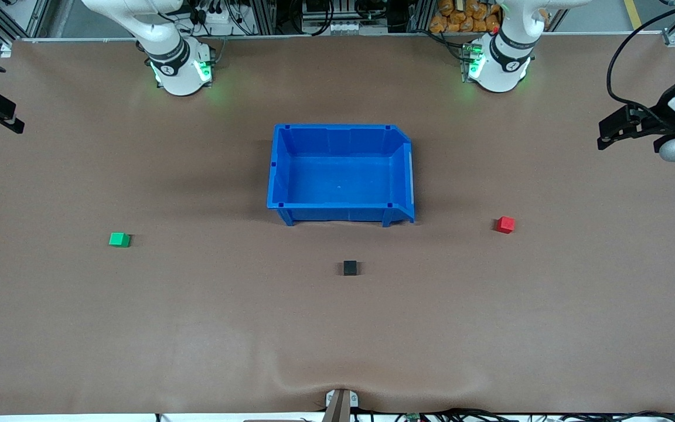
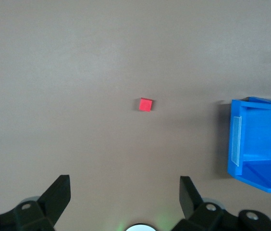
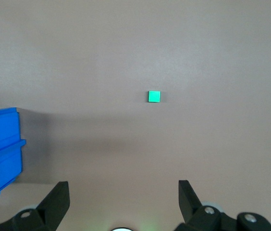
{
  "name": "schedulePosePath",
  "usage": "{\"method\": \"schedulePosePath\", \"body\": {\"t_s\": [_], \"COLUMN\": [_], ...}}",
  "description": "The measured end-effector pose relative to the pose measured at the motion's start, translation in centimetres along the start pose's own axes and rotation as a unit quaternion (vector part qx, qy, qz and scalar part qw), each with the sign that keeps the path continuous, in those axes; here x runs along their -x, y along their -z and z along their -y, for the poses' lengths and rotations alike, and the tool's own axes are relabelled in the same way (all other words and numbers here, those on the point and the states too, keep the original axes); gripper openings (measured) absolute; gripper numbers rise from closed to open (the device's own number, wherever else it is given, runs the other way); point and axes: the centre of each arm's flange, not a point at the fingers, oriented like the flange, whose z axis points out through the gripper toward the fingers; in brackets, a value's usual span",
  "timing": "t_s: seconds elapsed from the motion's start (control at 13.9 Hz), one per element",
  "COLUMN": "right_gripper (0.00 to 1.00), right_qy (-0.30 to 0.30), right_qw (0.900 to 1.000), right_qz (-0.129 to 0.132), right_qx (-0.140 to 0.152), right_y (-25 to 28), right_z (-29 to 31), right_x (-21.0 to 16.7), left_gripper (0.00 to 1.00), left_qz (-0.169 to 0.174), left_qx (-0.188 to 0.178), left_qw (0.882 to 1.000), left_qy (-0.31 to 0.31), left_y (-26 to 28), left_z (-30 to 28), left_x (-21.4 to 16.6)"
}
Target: Attach green and red cubes to black cube
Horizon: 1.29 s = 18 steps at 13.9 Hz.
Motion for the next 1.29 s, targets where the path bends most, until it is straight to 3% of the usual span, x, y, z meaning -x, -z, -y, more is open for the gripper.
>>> {"method": "schedulePosePath", "body": {"t_s": [0.65, 1.29], "right_gripper": [1.00, 1.00], "right_qy": [0.000, -0.003], "right_qw": [1.000, 1.000], "right_qz": [0.002, 0.013], "right_qx": [0.000, 0.001], "right_y": [-0.2, -1.7], "right_z": [0.0, -0.4], "right_x": [-0.1, -1.0], "left_gripper": [1.00, 1.00], "left_qz": [0.001, 0.045], "left_qx": [0.000, 0.002], "left_qw": [1.000, 0.999], "left_qy": [0.001, -0.004], "left_y": [-0.3, -5.8], "left_z": [0.0, -0.7], "left_x": [-0.2, -2.2]}}
